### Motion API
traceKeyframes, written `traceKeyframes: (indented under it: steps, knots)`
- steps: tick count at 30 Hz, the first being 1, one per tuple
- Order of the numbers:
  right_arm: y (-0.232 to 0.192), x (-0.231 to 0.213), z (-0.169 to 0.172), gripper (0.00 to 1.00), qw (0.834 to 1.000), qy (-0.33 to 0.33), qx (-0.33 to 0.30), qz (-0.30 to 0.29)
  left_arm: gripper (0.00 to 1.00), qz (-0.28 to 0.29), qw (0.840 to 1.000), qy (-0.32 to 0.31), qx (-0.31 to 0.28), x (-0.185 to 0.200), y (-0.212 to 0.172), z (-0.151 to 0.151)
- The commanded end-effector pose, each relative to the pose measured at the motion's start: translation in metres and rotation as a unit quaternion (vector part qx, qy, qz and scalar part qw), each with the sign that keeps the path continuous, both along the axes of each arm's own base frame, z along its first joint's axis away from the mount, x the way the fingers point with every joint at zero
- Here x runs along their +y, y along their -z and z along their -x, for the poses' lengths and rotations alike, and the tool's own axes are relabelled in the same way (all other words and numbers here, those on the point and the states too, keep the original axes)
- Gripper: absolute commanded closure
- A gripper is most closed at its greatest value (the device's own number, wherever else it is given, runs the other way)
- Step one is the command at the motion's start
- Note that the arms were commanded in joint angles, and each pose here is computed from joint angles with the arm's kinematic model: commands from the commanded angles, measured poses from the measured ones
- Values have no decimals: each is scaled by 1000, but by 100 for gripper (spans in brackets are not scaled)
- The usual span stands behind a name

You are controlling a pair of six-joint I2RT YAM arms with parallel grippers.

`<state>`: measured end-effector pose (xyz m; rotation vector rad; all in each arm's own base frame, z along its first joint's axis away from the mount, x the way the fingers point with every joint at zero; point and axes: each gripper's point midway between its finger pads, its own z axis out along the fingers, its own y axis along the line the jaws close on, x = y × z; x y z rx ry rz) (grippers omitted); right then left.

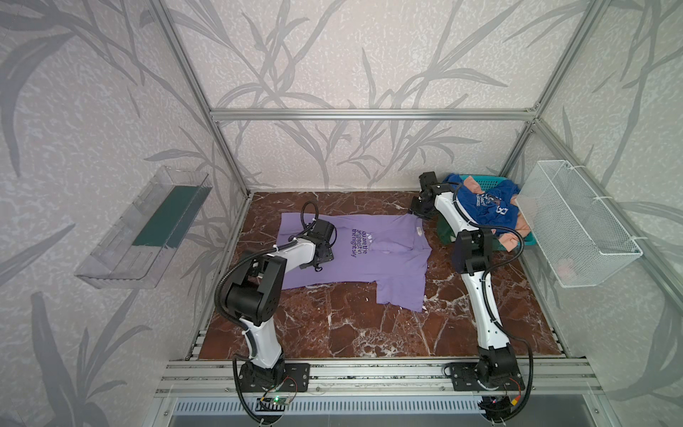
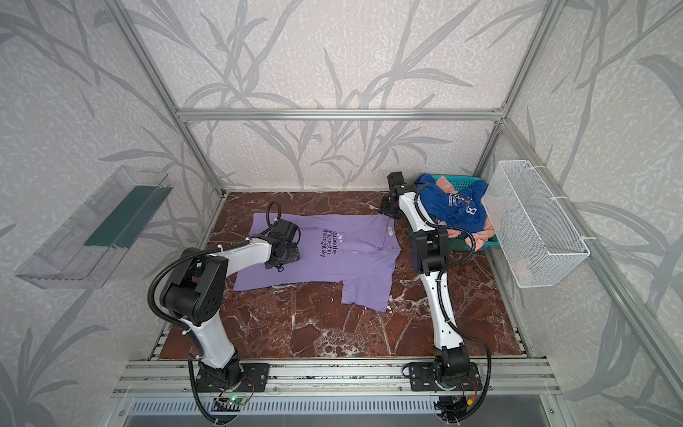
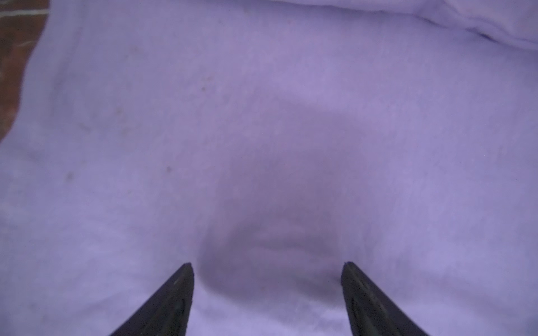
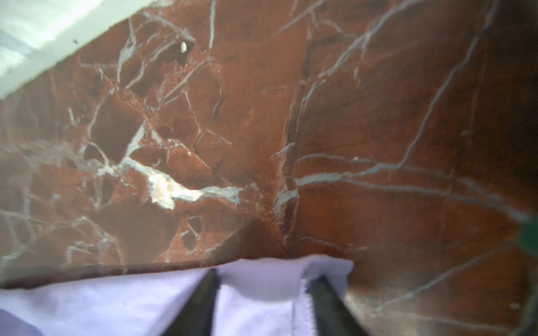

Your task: Fold and stack the t-shirts

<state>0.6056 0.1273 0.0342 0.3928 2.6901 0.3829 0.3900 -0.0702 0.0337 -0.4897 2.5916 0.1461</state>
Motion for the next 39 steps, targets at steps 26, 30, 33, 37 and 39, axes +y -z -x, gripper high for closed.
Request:
traceKeyframes:
  steps: [26,30,33,37,39]
  knots:
    - [-91,-11,221,1,999,-8,-26,-37,1,-12,983,-161,-87,93,-29,112]
    - [-59,-15,269,1,999,-11,31,-38,1,5,980,-179,-91,98,-24,120]
    - [-41,-18,299,1,997,-15,62,-35,2,12,980,-180,-89,98,-21,122]
    - [-28,-19,324,6,995,-21,90,-36,2,17,980,-185,-71,97,-8,126]
    - [-25,-16,330,9,994,-24,95,-42,3,20,980,-189,-63,97,-1,128]
